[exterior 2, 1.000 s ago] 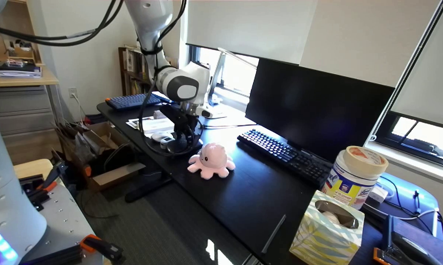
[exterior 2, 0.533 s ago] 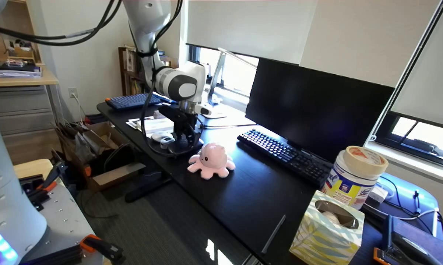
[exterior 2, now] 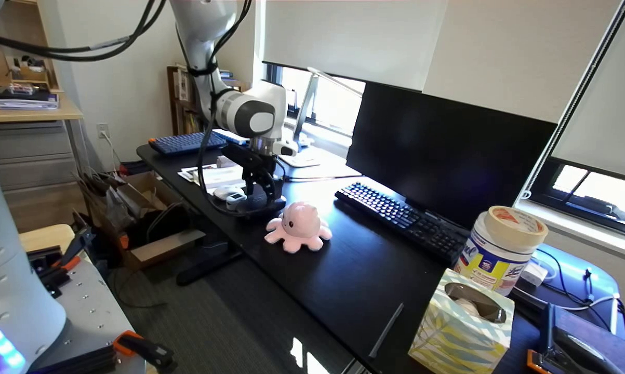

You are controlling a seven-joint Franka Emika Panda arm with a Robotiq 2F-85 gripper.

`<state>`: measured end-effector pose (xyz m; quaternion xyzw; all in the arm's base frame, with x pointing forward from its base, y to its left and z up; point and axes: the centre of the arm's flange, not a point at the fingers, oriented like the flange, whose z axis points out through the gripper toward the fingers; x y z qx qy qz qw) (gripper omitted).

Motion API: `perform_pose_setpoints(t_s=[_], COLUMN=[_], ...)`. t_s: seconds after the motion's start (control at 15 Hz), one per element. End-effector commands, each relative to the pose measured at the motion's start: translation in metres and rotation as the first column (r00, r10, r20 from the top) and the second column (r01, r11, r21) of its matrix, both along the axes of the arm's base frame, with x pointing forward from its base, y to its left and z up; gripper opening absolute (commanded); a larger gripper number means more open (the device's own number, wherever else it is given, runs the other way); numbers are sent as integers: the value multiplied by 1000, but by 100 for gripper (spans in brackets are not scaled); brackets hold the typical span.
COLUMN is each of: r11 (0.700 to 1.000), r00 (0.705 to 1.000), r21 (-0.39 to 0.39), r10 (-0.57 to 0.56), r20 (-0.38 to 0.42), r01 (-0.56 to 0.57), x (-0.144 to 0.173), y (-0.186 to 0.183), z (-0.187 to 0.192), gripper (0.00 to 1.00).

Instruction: Put the case on the box on the table left of the plushy

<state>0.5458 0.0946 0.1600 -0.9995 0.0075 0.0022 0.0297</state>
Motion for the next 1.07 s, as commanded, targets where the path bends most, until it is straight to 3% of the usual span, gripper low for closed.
perform_pose_setpoints(t_s=[0.0,0.27,0.47,0.73,1.0], r11=[1000,980,959,982,994], r00=[997,975,954,976,992], r21=[-17,-21,-73,-109,-106], r10=[26,201,280,166,35], r20=[78,95,113,143,118], r01=[-25,-200,-273,-151,-22], x=[-30,-75,-116,-162,-192], y=[-4,-11,-22,-60,-127], z=[54,115,150,190,235], gripper=[100,100,100,100,100])
